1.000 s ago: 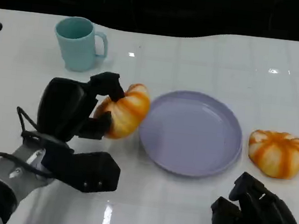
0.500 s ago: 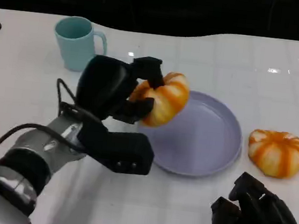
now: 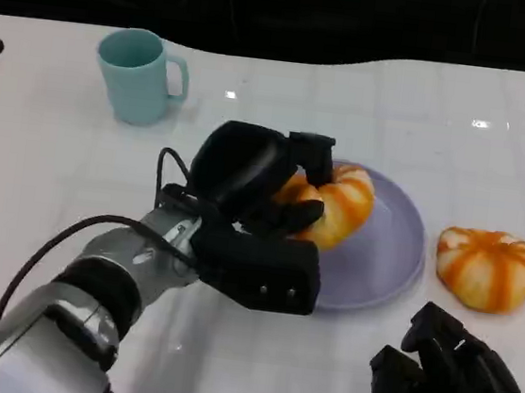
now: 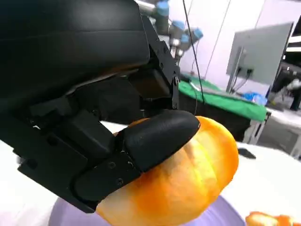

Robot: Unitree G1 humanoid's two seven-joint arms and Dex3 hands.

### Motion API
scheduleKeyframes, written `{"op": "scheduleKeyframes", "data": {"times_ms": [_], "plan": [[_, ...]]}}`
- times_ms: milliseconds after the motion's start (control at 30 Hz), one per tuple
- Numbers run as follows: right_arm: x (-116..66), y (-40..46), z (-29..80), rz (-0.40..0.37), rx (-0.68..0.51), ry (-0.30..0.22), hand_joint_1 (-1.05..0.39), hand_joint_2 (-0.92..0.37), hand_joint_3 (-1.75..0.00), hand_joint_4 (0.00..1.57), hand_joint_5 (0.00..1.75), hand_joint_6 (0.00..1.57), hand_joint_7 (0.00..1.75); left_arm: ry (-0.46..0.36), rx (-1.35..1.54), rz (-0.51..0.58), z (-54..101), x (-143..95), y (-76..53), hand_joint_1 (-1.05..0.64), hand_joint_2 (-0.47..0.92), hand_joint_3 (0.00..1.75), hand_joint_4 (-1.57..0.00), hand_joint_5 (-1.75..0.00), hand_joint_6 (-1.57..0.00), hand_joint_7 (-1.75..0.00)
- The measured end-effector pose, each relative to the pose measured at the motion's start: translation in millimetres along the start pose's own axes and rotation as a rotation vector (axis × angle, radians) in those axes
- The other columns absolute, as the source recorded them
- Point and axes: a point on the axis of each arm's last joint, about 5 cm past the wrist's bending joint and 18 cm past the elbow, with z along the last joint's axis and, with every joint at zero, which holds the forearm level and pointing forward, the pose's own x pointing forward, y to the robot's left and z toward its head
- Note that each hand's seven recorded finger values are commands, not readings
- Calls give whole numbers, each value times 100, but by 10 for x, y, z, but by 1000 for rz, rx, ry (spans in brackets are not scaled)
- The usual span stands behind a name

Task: Grasp the bread from the table and place it into the plate.

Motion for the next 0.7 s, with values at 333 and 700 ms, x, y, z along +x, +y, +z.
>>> {"op": "scheduleKeyframes", "data": {"times_ms": [333,700], "plan": [[0,1,-1,1,1,0,-57,-92,-23,77,169,68,144,20,94,-237,5,45,5,-105,92,63,0,-42,0,-3],[1,1,-1,2,0,0,-55,-92,-23,77,170,67,145,29,103,-308,-78,29,125,-105,92,60,0,-71,-3,-28]]}}
